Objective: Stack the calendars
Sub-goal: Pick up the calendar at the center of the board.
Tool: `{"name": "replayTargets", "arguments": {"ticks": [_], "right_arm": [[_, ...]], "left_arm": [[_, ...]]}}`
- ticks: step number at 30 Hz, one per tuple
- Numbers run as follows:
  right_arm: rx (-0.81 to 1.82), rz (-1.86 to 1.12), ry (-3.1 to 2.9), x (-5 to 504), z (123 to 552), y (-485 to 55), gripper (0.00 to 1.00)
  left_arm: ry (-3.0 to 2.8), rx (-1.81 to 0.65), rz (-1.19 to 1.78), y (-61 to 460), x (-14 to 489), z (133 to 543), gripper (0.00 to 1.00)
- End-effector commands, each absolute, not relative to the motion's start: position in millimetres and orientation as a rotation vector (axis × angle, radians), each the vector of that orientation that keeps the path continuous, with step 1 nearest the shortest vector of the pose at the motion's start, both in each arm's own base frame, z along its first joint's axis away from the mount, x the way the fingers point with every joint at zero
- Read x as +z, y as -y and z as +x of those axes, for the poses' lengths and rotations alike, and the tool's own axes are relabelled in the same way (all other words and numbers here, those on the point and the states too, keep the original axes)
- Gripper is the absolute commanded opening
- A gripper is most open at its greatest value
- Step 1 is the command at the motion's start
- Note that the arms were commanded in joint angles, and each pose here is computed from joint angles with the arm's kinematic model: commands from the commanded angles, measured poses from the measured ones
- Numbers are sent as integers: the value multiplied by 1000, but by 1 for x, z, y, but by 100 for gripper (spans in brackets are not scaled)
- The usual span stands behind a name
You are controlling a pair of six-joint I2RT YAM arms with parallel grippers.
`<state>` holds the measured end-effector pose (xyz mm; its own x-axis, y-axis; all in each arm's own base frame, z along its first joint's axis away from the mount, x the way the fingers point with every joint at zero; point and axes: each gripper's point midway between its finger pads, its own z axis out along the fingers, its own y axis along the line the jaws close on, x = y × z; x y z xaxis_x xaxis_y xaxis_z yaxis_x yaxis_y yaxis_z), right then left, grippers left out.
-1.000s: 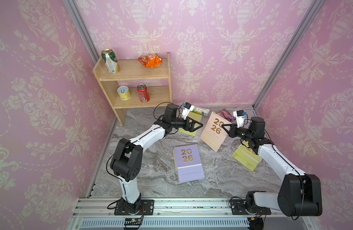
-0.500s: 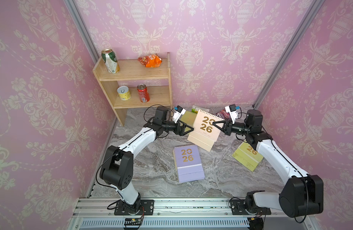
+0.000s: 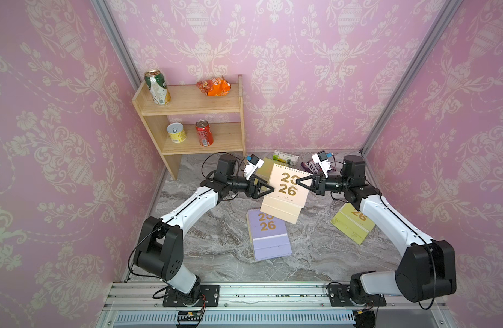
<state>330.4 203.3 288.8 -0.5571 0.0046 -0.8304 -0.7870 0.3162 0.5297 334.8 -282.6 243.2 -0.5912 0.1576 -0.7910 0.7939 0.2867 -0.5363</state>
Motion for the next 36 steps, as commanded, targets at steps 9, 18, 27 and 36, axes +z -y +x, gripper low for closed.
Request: {"name": "replayTargets", "arguments": {"ticks": [9, 18, 27, 36], "right_arm": [[1382, -818, -1771, 302, 326, -226, 0], [1406, -825, -1800, 290, 332, -240, 0], [1409, -805, -1821, 283, 343, -246, 0], [1320, -741, -1886, 282, 354, -245, 39]], "left_arm": [[-1884, -1412, 861, 281, 250, 311, 55], [-1916, -1413, 836, 277, 249, 304, 31], [-1950, -1403, 809, 275, 243, 296, 0], [-1985, -1304, 612, 257, 235, 294, 0]]}}
